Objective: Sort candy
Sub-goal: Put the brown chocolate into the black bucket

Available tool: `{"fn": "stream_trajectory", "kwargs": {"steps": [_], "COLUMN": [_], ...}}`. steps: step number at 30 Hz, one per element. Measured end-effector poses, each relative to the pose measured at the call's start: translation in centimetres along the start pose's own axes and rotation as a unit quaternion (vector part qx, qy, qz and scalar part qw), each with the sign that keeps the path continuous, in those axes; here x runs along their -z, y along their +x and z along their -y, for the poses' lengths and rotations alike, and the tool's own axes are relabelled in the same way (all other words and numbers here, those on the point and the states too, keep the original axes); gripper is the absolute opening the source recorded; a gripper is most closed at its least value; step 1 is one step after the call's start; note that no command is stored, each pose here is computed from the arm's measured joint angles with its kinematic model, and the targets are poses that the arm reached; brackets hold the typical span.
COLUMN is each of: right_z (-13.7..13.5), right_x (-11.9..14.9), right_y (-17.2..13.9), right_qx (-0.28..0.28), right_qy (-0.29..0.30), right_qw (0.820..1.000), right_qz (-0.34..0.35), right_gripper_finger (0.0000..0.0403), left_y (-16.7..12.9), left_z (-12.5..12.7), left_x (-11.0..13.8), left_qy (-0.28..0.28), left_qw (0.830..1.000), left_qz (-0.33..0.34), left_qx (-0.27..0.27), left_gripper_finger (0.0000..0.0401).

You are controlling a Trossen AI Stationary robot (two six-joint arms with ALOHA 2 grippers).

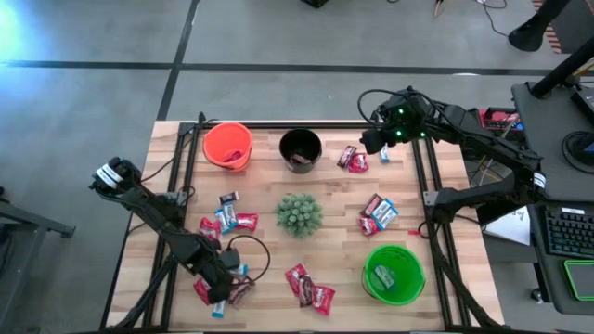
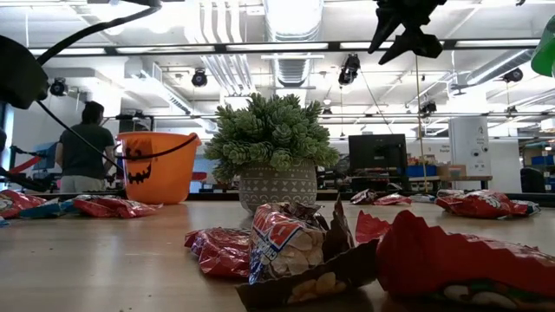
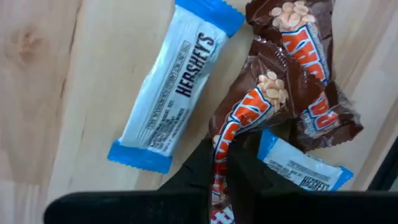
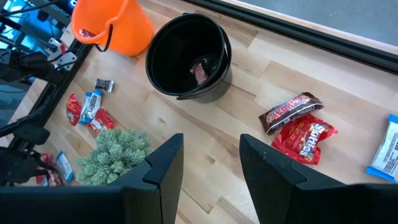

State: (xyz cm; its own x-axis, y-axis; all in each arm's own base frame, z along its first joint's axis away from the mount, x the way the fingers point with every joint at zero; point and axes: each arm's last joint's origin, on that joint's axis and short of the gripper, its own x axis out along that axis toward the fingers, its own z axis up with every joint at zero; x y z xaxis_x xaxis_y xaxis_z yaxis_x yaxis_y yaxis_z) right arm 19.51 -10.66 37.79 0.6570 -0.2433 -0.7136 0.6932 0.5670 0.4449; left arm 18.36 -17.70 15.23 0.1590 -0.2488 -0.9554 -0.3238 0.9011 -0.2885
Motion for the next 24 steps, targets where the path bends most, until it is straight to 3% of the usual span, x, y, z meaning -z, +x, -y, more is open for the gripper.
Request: {"fn": "stream_trajectory", "kwargs": {"steps": [8, 17, 24], "right_z": [0.0, 0.0, 0.0], "right_x": [0.0, 0.0, 0.1], "right_y": [0.0, 0.0, 0.0], "right_qx": [0.000, 0.000, 0.002], "right_qy": [0.000, 0.000, -0.007], "right_qw": [1.000, 1.000, 1.000], "right_qz": [0.000, 0.000, -0.004], "right_gripper_finger": [0.0148, 0.0148, 0.0148], "left_y": [-0.5, -3.2, -4.9], "left_z": [0.7, 1.8, 2.8], "left_x": [-0.2, -0.9, -1.5], "left_qy": [-0.004, 0.014, 0.036], "left_qw": [1.000, 0.998, 0.996], "left_qz": [-0.001, 0.027, 0.052], "left_qx": [0.018, -0.046, -0.056], "left_gripper_finger": [0.0003, 0.0002, 0.0001]}}
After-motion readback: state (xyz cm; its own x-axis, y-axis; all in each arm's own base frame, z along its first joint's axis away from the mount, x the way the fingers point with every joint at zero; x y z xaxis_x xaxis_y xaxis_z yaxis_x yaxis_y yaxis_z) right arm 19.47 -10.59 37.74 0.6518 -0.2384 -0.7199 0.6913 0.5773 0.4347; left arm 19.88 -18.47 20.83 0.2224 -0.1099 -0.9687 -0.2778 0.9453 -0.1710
